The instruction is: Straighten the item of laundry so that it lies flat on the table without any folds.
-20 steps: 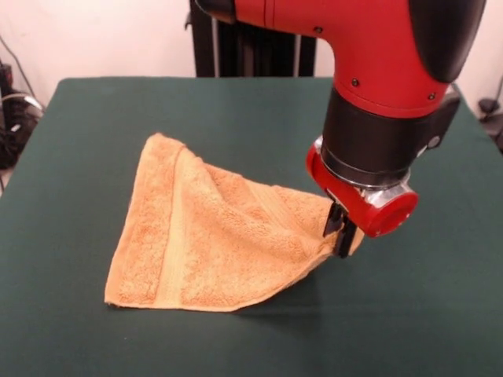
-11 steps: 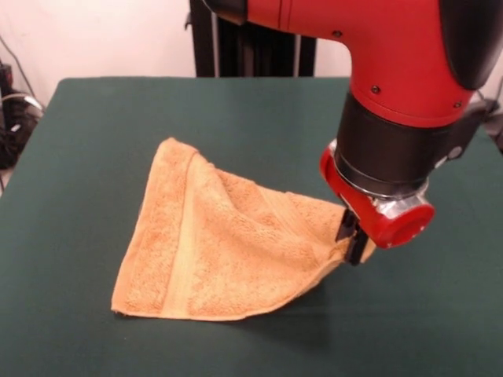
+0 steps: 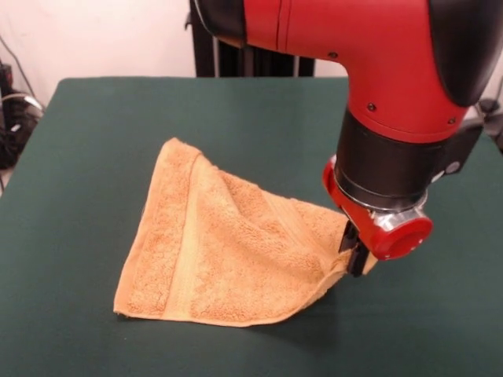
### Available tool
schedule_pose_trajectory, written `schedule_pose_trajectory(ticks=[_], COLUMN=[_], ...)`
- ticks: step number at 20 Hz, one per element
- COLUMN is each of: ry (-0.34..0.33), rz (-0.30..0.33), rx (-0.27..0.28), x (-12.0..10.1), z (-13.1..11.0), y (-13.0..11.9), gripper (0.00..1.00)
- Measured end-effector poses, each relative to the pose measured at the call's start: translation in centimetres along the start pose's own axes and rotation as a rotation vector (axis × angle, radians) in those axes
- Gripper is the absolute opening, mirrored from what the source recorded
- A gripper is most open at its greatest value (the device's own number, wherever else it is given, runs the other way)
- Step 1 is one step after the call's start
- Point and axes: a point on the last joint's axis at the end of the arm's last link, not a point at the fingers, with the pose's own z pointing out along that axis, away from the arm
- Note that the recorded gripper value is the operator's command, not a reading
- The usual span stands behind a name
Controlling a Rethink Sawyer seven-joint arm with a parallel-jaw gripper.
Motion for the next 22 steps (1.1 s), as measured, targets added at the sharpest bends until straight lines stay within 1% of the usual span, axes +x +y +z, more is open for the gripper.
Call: schedule_pose_trajectory(ticks=[5,7,12,13,15,16,22], ry=[0.015,0.025,0.022,0.021,0.023,0.028,0.045], rz=[0.025,0.046,0.091,0.109,0.120,0.135,0.157], rx=[-0.007,-0.013,-0.036,-0.047,-0.055,-0.063,-0.072], x=[-0.1,-0.1,-0.4,-0.5,-0.5,-0.4,0.1], z=[0.3,0.4,1.2,1.6,1.8,2.2,2.6], y=[-0.7,-1.5,-3.2,-3.7,-3.9,-4.1,-4.3], gripper=[0.00,0.00,0.00,0.00,0.00,0.00,0.00])
